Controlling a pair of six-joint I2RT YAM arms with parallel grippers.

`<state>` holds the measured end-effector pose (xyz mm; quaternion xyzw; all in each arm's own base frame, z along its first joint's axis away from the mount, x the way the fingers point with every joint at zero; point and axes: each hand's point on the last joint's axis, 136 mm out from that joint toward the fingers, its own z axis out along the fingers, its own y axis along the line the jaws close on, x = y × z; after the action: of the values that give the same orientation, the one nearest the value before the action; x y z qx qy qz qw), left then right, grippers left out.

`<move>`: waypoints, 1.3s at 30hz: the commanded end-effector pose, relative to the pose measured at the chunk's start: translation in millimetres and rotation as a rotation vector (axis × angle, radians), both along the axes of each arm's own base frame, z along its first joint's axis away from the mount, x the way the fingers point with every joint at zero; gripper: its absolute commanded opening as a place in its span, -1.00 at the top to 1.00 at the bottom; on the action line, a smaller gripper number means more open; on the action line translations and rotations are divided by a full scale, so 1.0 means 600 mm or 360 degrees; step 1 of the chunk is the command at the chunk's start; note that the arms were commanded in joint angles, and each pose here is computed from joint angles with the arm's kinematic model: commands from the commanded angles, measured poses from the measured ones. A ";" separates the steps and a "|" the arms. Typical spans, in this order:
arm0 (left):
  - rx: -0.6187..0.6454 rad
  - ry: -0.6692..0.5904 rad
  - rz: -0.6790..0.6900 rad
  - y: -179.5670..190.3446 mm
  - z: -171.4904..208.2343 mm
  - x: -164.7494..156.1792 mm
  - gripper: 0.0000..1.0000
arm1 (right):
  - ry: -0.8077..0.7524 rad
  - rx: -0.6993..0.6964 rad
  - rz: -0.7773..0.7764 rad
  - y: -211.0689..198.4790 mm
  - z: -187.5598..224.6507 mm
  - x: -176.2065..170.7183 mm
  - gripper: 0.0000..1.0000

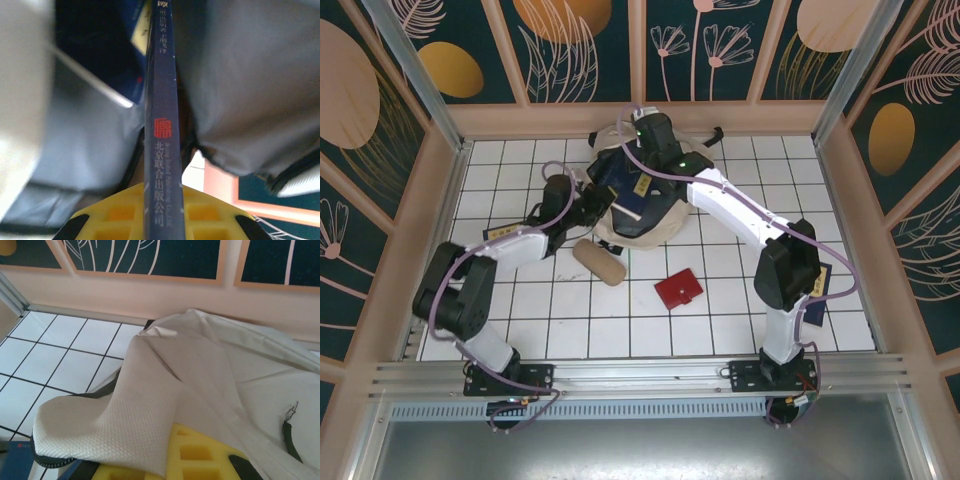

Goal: Pack books, pencil case, and school supplies into a backpack

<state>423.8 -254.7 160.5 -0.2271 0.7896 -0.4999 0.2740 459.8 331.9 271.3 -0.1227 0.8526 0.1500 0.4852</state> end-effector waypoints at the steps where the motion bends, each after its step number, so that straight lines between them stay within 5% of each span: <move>1: -0.0150 -0.0172 0.0032 -0.047 0.051 0.037 1.00 | -0.0079 0.0202 0.0044 0.016 0.067 -0.020 0.98; 11: -0.0265 -0.0111 0.0114 -0.086 0.005 0.078 1.00 | -0.0028 0.0287 0.0066 0.027 0.072 -0.025 0.98; 28: -0.0176 -0.0172 0.0385 -0.086 -0.033 0.187 0.97 | 0.0033 0.0364 0.0143 0.038 0.073 -0.043 0.98; 39: -0.0086 -0.0192 0.0449 -0.081 -0.063 0.219 0.49 | 0.0047 0.0376 0.0105 0.031 0.066 -0.042 0.98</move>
<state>541.3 -303.2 102.5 -0.3197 0.7378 -0.4765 0.3555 443.1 347.2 267.1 -0.0961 0.8610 0.2271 0.4448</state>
